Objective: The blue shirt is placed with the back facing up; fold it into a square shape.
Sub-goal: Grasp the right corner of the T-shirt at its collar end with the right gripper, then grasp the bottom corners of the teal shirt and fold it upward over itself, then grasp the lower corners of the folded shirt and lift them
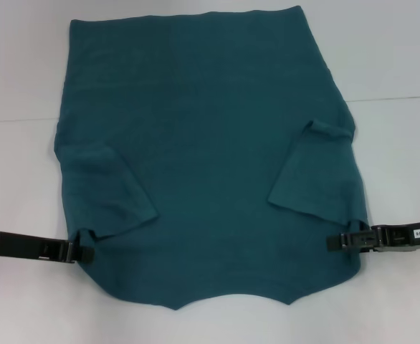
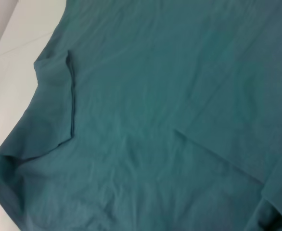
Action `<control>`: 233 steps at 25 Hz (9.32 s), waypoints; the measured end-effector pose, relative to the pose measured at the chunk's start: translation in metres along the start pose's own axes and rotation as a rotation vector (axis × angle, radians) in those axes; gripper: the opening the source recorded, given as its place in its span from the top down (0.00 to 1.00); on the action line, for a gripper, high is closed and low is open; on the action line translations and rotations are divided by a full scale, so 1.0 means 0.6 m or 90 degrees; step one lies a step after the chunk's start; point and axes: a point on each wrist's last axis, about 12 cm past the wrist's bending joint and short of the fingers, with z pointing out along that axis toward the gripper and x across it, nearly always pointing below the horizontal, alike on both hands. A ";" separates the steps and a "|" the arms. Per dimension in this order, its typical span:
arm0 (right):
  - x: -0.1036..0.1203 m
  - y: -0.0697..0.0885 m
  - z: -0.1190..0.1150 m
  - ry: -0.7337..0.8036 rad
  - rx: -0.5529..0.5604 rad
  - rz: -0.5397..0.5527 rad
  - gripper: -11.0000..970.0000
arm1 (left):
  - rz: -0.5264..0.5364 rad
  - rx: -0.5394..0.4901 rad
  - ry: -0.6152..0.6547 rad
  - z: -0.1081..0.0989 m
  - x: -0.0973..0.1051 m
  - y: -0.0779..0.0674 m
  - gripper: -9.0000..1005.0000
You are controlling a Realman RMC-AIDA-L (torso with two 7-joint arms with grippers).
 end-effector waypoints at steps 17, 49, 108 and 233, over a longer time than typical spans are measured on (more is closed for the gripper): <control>0.010 -0.017 -0.020 -0.035 0.002 0.035 0.32 | 0.002 0.000 -0.001 0.001 -0.003 -0.001 0.95; 0.079 -0.063 -0.063 -0.158 0.007 0.045 0.95 | -0.067 0.041 -0.067 -0.047 0.031 0.036 0.95; -0.001 -0.031 -0.052 -0.329 -0.005 -0.142 0.95 | -0.064 0.177 -0.343 -0.090 -0.004 0.071 0.95; -0.121 0.003 0.044 -0.156 0.170 -0.060 0.09 | 0.014 -0.101 -0.364 -0.030 0.069 0.116 0.13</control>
